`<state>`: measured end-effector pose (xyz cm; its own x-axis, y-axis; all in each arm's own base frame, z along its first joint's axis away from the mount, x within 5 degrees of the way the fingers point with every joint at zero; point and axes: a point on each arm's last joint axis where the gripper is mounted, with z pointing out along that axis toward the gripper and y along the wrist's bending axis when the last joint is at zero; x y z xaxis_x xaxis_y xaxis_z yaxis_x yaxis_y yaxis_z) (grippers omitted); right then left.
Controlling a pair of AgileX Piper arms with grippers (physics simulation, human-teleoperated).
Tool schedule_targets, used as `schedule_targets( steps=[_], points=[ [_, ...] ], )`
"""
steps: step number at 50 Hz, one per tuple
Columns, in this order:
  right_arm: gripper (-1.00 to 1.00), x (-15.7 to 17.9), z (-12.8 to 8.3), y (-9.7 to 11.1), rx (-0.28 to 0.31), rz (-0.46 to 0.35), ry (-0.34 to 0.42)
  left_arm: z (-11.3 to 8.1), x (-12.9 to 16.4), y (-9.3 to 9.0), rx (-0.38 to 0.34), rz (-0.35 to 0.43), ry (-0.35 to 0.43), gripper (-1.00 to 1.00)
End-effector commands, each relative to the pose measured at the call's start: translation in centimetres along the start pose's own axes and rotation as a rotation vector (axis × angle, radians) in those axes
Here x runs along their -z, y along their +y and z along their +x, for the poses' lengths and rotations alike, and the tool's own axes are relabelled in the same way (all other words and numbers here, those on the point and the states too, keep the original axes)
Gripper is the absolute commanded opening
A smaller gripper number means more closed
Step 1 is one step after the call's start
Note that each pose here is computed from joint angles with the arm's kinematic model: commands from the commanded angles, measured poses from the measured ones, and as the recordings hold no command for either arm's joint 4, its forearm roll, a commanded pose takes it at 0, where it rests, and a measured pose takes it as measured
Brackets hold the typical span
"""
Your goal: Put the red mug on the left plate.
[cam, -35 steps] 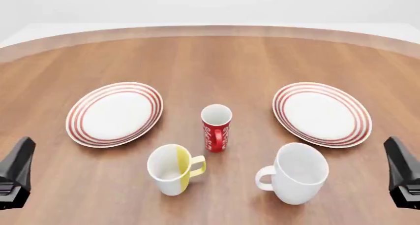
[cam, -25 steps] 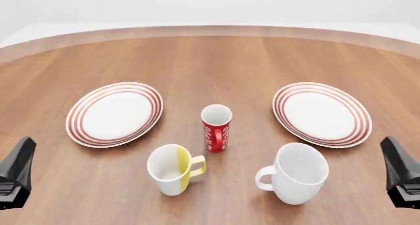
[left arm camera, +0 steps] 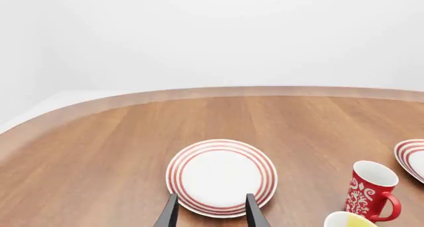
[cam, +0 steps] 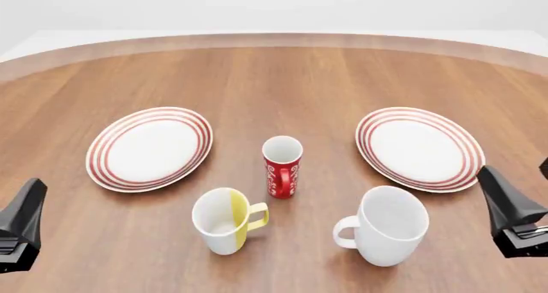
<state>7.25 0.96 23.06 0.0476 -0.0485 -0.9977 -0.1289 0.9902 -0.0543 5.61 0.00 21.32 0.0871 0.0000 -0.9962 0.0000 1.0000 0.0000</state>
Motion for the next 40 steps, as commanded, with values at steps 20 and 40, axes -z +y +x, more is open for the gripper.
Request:
schedule_targets(
  steps=[20,40],
  points=[
    [1.0,-4.3,-2.1,1.6,0.075,-0.153,0.042,0.0,0.0,0.0,0.0,0.0,0.0,1.0],
    [1.0,-7.1,-3.6,3.0,0.089,-0.234,0.112,0.0,0.0,0.0,0.0,0.0,0.0,1.0]
  ],
)
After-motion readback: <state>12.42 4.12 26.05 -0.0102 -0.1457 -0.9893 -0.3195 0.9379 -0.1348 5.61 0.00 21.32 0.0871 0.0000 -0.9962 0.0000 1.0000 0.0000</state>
